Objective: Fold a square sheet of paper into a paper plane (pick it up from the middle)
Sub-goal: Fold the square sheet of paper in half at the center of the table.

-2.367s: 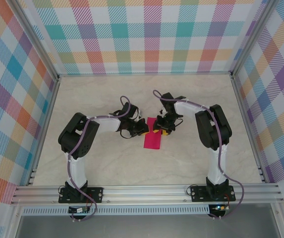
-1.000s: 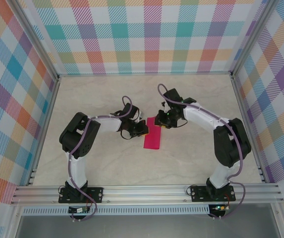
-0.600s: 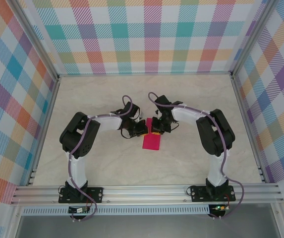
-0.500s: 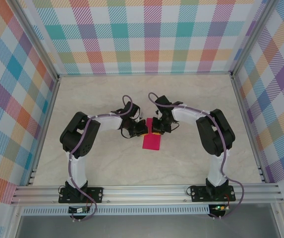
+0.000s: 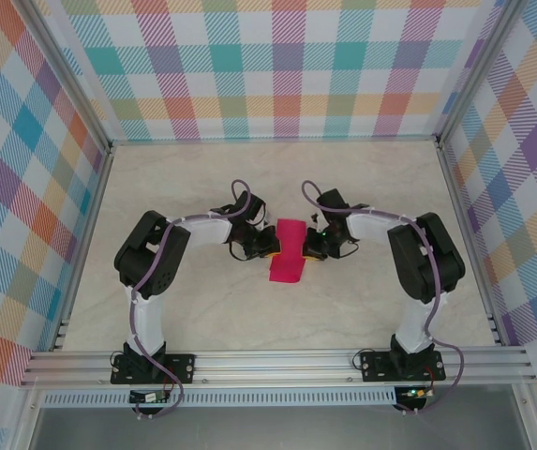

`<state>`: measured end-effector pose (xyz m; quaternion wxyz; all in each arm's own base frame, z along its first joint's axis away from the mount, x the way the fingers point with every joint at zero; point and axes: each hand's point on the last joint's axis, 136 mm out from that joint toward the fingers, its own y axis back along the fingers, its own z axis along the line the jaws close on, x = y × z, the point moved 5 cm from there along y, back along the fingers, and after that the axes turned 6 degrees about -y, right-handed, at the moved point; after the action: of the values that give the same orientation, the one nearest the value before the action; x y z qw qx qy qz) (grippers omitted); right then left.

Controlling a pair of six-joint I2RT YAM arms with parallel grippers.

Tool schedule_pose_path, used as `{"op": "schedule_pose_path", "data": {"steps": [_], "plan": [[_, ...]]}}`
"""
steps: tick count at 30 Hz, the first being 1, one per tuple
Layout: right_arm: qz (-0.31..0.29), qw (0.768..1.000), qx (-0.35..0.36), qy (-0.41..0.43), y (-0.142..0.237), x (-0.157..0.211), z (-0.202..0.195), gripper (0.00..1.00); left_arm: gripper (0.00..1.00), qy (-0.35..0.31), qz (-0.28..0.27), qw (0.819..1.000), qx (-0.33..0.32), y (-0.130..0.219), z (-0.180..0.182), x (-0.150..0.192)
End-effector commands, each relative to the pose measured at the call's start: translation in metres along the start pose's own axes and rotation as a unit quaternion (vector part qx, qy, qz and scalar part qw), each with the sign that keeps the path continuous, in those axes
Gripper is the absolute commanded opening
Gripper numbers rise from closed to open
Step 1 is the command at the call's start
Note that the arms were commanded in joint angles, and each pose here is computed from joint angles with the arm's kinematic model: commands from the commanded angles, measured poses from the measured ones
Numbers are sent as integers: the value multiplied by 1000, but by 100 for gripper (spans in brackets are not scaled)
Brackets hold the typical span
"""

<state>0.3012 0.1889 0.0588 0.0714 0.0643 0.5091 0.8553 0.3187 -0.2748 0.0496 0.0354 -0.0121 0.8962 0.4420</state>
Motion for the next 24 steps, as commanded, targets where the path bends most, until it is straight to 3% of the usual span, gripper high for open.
{"op": "schedule_pose_path", "data": {"steps": [1,6,13,18,24], "plan": [[-14,999,50,-17,14,1,-27,8,0,97,121,965,-209,-26,102,77],[-48,998,-49,9,39,-9,19,9,0,92,119,969,-198,-26,97,73],[6,996,-74,43,0,-11,49,10,0,90,119,969,-198,-26,96,72],[15,996,-70,44,-19,-17,42,9,0,91,123,967,-205,-25,98,73],[-10,999,-42,-1,-23,-30,1,9,0,89,129,962,-223,-23,105,78]]}}
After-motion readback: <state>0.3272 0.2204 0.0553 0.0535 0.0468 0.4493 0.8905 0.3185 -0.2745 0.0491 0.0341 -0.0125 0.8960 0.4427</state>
